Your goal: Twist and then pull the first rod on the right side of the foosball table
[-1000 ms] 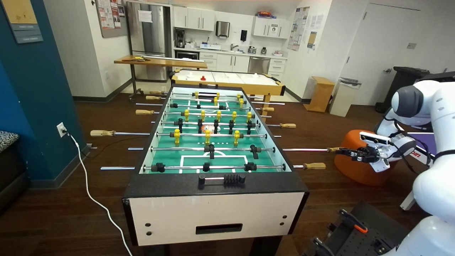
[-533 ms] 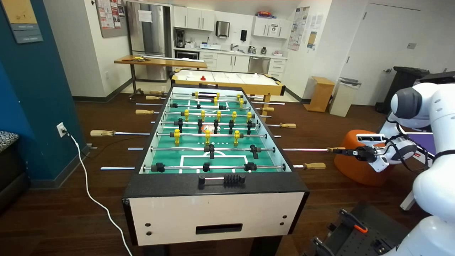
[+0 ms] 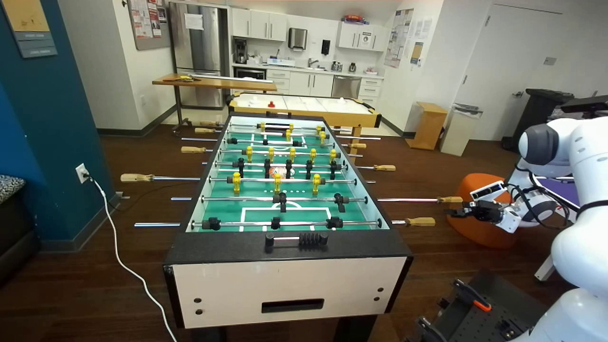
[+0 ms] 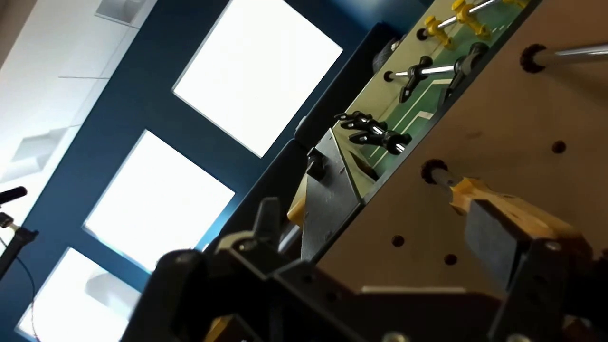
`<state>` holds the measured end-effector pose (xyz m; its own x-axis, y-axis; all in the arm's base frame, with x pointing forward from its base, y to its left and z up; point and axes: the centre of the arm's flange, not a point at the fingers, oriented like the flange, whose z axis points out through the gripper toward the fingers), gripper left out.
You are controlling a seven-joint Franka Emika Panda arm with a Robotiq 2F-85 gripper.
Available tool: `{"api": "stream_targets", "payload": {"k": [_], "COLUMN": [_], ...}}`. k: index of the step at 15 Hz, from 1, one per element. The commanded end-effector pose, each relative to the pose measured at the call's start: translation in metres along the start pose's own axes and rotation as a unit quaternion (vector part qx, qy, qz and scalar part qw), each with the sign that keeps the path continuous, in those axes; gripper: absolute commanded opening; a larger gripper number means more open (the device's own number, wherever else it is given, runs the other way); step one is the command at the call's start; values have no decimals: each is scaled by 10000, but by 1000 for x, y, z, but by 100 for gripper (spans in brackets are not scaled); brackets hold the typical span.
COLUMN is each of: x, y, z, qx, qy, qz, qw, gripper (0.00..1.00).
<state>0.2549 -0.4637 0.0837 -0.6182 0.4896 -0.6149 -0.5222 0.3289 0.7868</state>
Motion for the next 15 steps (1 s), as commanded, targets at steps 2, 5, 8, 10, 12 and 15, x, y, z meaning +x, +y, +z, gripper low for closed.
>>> {"api": "stream_targets", "payload": {"k": [2,5,8,10,12,15], "x": [0,-3,-2,-1,0,4], "y": [0,-7,-16,-23,-32,-44], "z": [0,-2,-9,-12,-15,-14], "qx": [3,368,682,776,656,590], "qy": [3,-265,-406,-458,-468,-496], "qz": [22,850,1551,2108,2697,3473], "qw": [10000,9953,9847,9734,9596,9346], "gripper": [100,100,100,100,100,100]}}
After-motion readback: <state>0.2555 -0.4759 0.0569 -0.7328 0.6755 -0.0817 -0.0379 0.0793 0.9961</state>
